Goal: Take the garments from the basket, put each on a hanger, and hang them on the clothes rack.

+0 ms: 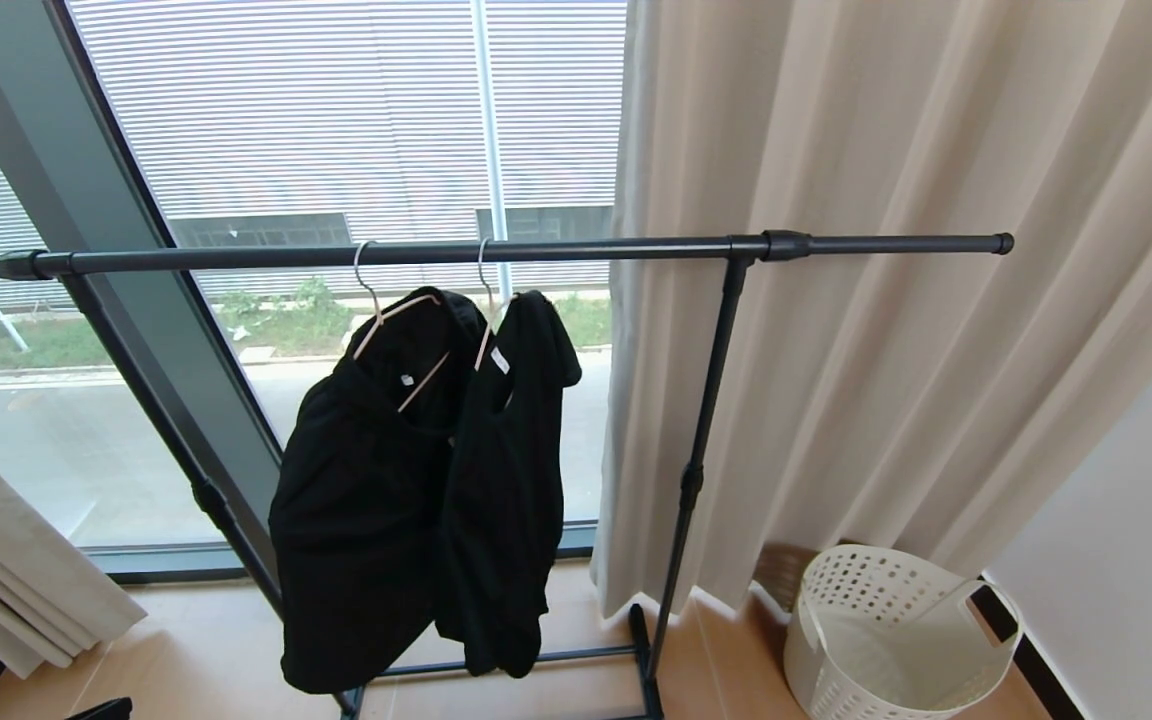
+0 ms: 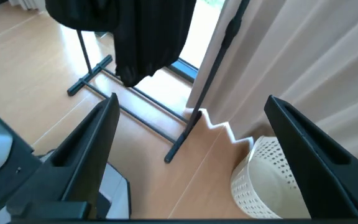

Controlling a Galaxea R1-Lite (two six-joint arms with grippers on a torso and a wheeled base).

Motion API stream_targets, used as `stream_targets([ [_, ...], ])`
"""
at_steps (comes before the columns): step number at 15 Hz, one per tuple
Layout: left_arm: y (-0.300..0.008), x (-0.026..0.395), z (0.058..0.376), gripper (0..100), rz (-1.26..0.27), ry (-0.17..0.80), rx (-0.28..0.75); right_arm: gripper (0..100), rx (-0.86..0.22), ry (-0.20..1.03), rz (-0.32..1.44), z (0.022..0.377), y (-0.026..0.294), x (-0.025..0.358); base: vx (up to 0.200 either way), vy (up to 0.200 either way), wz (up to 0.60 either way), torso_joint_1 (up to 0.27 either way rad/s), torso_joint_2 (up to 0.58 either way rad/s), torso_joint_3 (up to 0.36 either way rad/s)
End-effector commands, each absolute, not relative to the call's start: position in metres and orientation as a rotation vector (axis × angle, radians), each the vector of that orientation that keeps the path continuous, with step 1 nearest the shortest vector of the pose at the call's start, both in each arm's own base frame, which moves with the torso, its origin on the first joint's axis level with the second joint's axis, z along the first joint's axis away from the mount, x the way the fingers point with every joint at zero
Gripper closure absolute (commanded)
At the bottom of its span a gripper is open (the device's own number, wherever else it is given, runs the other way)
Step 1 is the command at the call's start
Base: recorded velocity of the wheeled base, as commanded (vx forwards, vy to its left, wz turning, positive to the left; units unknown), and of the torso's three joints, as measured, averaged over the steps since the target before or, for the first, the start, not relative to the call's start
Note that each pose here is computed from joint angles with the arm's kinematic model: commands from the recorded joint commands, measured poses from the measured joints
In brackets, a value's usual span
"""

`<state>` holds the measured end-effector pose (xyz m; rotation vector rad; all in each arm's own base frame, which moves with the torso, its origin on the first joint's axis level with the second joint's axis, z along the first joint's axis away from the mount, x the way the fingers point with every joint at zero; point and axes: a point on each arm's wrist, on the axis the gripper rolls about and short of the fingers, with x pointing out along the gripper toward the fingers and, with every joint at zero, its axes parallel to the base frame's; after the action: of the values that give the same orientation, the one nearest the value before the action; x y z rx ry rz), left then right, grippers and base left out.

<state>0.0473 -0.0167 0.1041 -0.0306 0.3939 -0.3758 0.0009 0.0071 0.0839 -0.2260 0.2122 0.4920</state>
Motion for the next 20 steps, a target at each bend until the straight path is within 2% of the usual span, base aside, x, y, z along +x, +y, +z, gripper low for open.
stream_targets([
  [1,-0.016,0.044,0.103,0,-0.379,0.377,-0.032,0,-0.237,0.028,0.291,0.079,0.004,-0.018,0.000,0.000,0.00,0.000,0.00,0.000],
  [4,-0.015,0.041,0.101,0,-0.378,0.364,-0.035,0,-0.184,0.050,0.227,0.078,0.005,-0.018,0.000,0.000,0.00,0.000,0.00,0.000],
  [6,-0.013,0.033,0.104,0,-0.385,0.297,-0.038,0,-0.115,0.067,0.233,0.076,0.005,-0.018,0.000,0.000,0.00,0.000,0.00,0.000],
  [8,-0.012,0.031,0.103,0,-0.388,0.286,-0.029,0,-0.110,0.099,0.240,0.077,0.005,-0.017,0.000,0.000,0.00,0.000,0.00,0.000],
  [16,-0.010,0.015,0.089,0,-0.506,0.354,-0.019,0,-0.111,0.133,0.326,0.077,0.004,-0.014,0.000,0.000,0.00,0.000,0.00,0.000],
  [18,-0.007,0.004,0.086,0,-0.654,0.251,0.140,0,-0.112,0.126,0.330,0.077,0.004,-0.015,0.000,0.000,0.00,0.000,0.00,0.000],
  [20,-0.006,0.003,0.085,0,-0.657,0.240,0.137,0,-0.112,0.125,0.330,0.077,0.004,-0.015,0.000,0.000,0.00,0.000,0.00,0.000],
])
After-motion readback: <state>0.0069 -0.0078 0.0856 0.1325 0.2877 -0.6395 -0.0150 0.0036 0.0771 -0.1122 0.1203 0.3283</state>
